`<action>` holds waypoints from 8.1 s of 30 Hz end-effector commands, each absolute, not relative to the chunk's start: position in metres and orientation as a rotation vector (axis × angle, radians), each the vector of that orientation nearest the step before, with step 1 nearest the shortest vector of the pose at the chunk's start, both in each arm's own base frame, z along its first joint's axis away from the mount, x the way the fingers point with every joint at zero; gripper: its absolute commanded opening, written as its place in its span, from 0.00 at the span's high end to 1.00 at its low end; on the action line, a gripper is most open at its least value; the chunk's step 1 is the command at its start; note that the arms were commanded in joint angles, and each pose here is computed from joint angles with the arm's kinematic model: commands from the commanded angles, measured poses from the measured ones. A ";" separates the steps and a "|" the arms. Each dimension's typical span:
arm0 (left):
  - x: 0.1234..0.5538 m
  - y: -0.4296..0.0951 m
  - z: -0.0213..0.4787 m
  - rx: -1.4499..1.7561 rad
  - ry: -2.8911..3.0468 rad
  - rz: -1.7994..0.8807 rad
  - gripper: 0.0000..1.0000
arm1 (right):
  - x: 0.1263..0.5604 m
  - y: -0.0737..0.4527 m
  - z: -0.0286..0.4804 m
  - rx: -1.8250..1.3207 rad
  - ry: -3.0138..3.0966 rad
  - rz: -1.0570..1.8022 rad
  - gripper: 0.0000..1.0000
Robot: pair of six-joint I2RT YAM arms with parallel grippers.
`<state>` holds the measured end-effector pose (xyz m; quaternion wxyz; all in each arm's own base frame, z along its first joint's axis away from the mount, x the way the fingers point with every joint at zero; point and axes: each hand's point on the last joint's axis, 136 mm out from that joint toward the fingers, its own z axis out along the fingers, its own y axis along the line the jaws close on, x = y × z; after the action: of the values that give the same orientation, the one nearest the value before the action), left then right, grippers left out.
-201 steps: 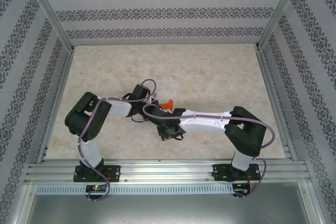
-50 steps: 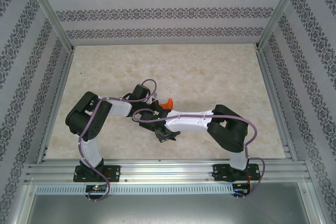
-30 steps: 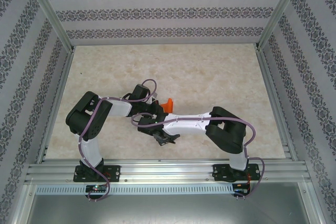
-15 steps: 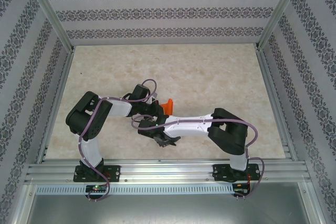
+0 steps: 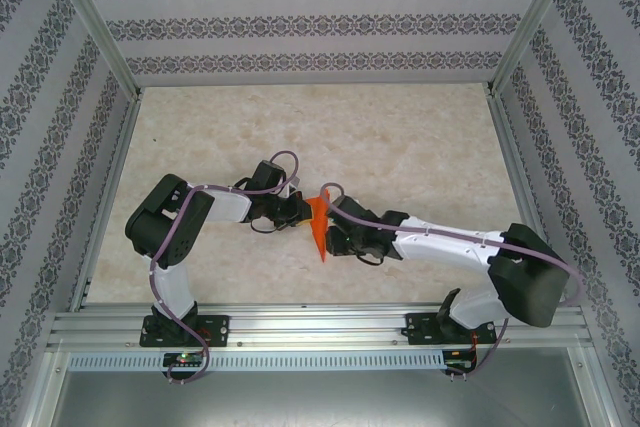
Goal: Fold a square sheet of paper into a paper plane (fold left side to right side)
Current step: Fold the wing for the fifth time at the center of the table.
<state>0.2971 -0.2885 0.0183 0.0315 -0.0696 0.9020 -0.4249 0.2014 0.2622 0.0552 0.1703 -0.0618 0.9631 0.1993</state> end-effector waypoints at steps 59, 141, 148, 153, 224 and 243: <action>0.290 -0.255 -0.010 -0.265 2.858 -1.040 1.00 | 0.276 0.289 0.021 0.062 2.625 1.093 0.80; 0.295 -0.264 -0.007 -0.230 2.830 -1.097 1.00 | 0.276 0.300 0.029 0.076 2.559 1.194 0.81; 0.295 -0.264 -0.007 -0.233 2.830 -1.097 1.00 | 0.275 0.298 0.020 0.079 2.597 1.164 0.82; 0.295 -0.263 -0.007 -0.233 2.830 -1.095 1.00 | 0.275 0.298 0.011 0.088 2.629 1.140 0.82; 0.194 -0.318 0.025 -0.080 2.828 -1.164 0.92 | 0.251 0.268 -0.045 0.213 2.924 0.862 0.83; 0.169 -0.307 -0.004 -0.108 2.971 -1.060 0.92 | 0.257 0.270 -0.039 0.200 2.902 0.870 0.83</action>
<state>0.1980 -0.3171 0.0193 0.0431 -0.0282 0.9274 -0.3706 0.2724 0.3012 0.0132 0.0824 0.0415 0.9227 0.3743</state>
